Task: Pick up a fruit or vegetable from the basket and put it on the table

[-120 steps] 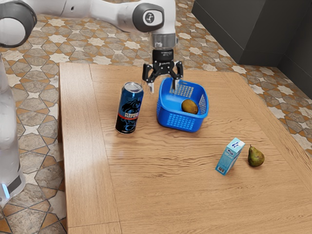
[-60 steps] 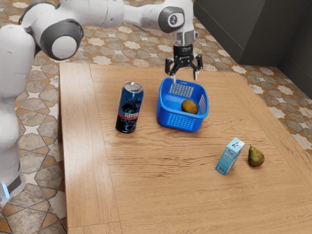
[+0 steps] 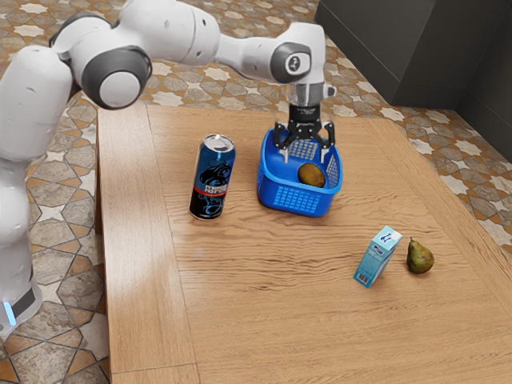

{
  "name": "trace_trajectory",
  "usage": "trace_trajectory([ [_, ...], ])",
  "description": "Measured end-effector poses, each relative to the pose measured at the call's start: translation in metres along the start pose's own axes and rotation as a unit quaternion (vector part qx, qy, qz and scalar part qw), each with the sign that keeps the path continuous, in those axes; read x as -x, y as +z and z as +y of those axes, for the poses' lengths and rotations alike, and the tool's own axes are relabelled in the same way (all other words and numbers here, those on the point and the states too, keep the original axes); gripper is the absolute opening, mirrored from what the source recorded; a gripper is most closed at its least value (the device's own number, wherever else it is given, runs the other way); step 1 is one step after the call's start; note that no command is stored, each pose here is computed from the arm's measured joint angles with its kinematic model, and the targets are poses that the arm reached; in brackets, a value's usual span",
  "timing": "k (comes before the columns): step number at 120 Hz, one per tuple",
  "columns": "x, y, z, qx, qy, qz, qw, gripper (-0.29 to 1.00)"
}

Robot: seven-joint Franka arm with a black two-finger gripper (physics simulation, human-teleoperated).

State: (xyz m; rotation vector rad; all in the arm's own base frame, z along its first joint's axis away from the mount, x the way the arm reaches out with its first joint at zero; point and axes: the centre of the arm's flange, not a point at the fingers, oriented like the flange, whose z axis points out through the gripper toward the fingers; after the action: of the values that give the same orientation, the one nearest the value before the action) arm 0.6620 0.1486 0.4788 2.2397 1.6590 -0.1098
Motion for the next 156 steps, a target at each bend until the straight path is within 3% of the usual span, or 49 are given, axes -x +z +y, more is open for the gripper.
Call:
trace_trajectory([
  [60,-0.031,0.007,-0.008,0.013,0.042,0.000,0.999,0.70],
  [134,-0.041,0.067,0.004,0.032,0.057,-0.024,0.998,0.70],
  [156,-0.039,0.064,0.006,0.038,0.059,-0.024,0.997,0.42],
])
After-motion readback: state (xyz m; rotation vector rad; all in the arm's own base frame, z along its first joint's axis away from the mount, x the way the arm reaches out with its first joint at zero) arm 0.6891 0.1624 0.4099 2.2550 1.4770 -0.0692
